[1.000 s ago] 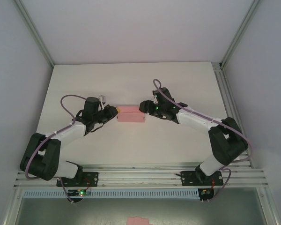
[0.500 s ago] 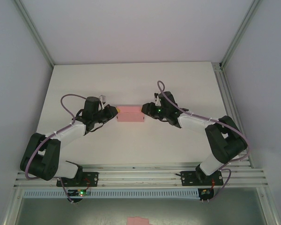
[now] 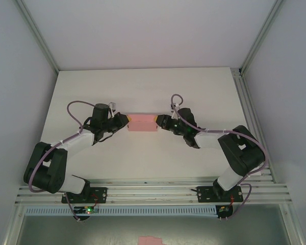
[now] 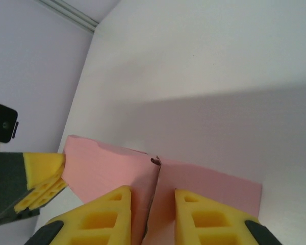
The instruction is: Assemble paper box
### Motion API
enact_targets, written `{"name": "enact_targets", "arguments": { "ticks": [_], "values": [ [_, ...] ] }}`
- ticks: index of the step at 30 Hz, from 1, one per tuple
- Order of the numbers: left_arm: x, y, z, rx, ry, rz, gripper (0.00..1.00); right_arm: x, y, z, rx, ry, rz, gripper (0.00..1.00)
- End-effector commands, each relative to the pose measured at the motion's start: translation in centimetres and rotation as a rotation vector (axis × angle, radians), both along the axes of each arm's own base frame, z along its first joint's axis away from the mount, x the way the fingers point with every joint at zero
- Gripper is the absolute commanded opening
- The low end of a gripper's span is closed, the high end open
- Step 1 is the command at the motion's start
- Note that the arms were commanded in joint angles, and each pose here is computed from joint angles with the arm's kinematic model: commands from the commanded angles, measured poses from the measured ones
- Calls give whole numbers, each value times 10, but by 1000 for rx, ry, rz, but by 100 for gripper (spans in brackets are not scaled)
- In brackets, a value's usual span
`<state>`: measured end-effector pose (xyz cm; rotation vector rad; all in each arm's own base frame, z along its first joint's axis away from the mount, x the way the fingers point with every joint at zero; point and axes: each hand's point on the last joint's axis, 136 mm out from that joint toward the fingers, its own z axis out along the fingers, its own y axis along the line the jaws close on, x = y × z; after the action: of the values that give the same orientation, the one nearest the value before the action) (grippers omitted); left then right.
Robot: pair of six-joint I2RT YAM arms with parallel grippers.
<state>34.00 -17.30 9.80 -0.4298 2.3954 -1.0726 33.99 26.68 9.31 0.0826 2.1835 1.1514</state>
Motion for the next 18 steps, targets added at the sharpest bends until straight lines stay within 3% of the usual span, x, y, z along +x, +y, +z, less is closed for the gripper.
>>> {"name": "enact_targets", "arguments": {
  "ticks": [1, 10, 13, 15, 17, 18],
  "values": [
    [-87, 39, -109, 244, 450, 14, 0, -92, -64, -146, -416, 286, 77, 0],
    [-86, 37, -104, 248, 423, -15, 0, -73, -35, -112, -333, 34, 186, 0],
    [-84, 36, -98, 241, 403, -22, 0, -62, -18, -75, -257, -22, 213, 0],
    [-80, 34, -90, 234, 378, -32, 2, -48, -7, -41, -255, -41, 219, 19],
    [-73, 31, -81, 239, 354, -51, 5, -31, -5, -12, -320, -34, 213, 48],
    [-69, 29, -76, 241, 338, -67, 7, -23, -8, 0, -356, -25, 204, 54]
  ]
}}
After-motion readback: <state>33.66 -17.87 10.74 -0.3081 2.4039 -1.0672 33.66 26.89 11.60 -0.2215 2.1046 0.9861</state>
